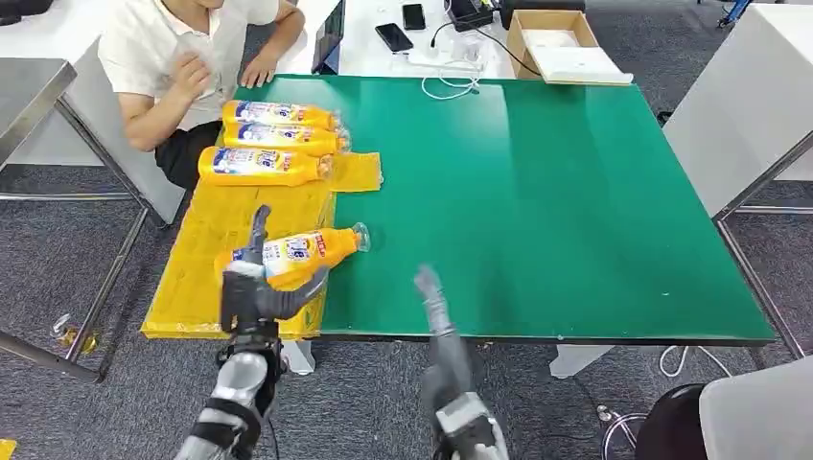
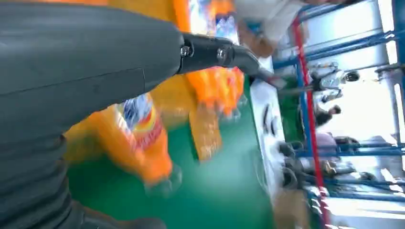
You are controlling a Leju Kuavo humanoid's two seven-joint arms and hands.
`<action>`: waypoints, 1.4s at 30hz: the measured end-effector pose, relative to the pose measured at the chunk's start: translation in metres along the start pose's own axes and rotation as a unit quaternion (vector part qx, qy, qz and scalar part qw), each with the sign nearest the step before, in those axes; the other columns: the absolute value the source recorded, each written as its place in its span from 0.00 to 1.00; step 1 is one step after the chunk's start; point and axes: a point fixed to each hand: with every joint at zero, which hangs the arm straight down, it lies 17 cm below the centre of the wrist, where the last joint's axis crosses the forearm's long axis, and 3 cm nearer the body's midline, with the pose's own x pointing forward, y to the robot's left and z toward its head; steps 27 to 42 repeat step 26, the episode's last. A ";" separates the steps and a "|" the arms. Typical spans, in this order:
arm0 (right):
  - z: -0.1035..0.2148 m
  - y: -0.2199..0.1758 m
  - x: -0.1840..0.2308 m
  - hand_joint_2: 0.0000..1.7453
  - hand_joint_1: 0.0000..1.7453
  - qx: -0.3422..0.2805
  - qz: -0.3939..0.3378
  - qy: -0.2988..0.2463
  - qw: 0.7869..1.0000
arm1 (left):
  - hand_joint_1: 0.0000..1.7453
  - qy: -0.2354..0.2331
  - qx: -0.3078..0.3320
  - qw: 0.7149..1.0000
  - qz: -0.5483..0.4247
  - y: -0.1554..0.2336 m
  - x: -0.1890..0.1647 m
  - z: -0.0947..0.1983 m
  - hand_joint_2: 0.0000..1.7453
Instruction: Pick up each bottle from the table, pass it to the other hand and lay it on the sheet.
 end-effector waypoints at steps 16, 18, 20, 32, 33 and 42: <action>0.008 -0.119 0.021 0.00 0.00 -0.251 0.119 -0.005 0.961 | 0.00 -0.012 -0.020 0.999 0.034 -0.026 0.019 0.084 1.00; 0.008 -0.120 0.021 0.00 0.00 -0.252 0.120 -0.005 0.960 | 0.00 -0.012 -0.022 0.999 0.034 -0.027 0.020 0.085 1.00; 0.008 -0.121 0.021 0.00 0.00 -0.254 0.120 -0.005 0.960 | 0.00 -0.012 -0.024 0.999 0.033 -0.027 0.020 0.086 1.00; 0.008 -0.123 0.021 0.00 0.00 -0.259 0.120 -0.004 0.958 | 0.00 -0.012 -0.025 0.999 0.032 -0.026 0.019 0.087 0.00; 0.008 -0.123 0.021 0.00 0.00 -0.259 0.120 -0.004 0.958 | 0.00 -0.012 -0.025 0.999 0.032 -0.026 0.019 0.087 0.00; 0.008 -0.123 0.021 0.00 0.00 -0.259 0.120 -0.004 0.958 | 0.00 -0.012 -0.025 0.999 0.032 -0.026 0.019 0.087 0.00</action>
